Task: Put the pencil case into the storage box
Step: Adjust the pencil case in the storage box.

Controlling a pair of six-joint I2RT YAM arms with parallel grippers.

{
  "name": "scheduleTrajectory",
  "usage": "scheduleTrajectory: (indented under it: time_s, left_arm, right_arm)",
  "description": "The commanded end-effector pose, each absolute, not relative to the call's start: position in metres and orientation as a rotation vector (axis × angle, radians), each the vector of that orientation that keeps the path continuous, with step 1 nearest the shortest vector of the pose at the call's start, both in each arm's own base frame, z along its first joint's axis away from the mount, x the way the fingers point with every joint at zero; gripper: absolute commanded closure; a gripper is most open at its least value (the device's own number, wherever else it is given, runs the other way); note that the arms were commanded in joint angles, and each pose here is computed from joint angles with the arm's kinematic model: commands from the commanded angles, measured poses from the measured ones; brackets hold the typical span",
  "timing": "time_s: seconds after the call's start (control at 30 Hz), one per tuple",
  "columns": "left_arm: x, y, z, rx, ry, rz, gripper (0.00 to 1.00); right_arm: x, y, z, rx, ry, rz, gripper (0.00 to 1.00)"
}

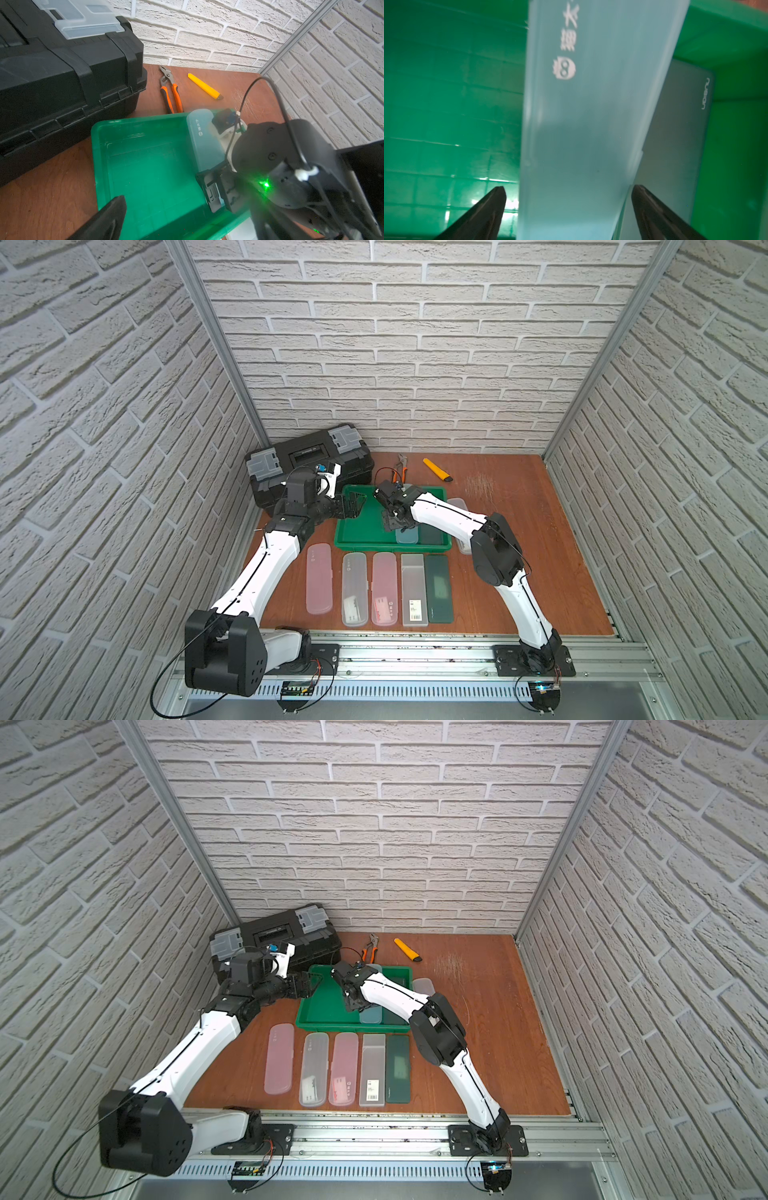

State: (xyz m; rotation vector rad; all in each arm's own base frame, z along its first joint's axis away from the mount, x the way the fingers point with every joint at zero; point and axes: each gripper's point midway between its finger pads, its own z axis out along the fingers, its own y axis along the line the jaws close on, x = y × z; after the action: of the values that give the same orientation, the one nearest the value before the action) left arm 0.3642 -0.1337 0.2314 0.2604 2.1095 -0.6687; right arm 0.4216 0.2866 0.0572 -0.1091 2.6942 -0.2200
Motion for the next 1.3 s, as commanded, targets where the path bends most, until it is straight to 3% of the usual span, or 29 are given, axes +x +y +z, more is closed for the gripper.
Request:
scheduleTrajectory:
  time_s: [0.0,0.2,0.43,0.77,1.27]
  left_arm:
    - [0.366,-0.136,0.243,0.288,2.072,-0.659,0.02]
    - [0.366,-0.138,0.241,0.291,2.079,-0.662,0.01]
    - [0.367,-0.139,0.238,0.293,2.090,-0.661,0.02]
    - [0.368,-0.137,0.237,0.288,2.092,-0.649,0.01]
    - [0.368,-0.134,0.235,0.270,2.100,-0.623,0.02]
  right_arm:
    - [0.414,0.281,0.075,-0.113,2.678,-0.187,0.04]
    - [0.398,0.276,0.074,-0.152,2.706,-0.147,0.09]
    - [0.395,0.276,0.107,-0.155,2.652,-0.066,0.17]
    - [0.415,0.270,0.124,-0.165,2.566,-0.178,0.01]
    - [0.454,0.277,0.076,-0.216,2.593,-0.344,0.00]
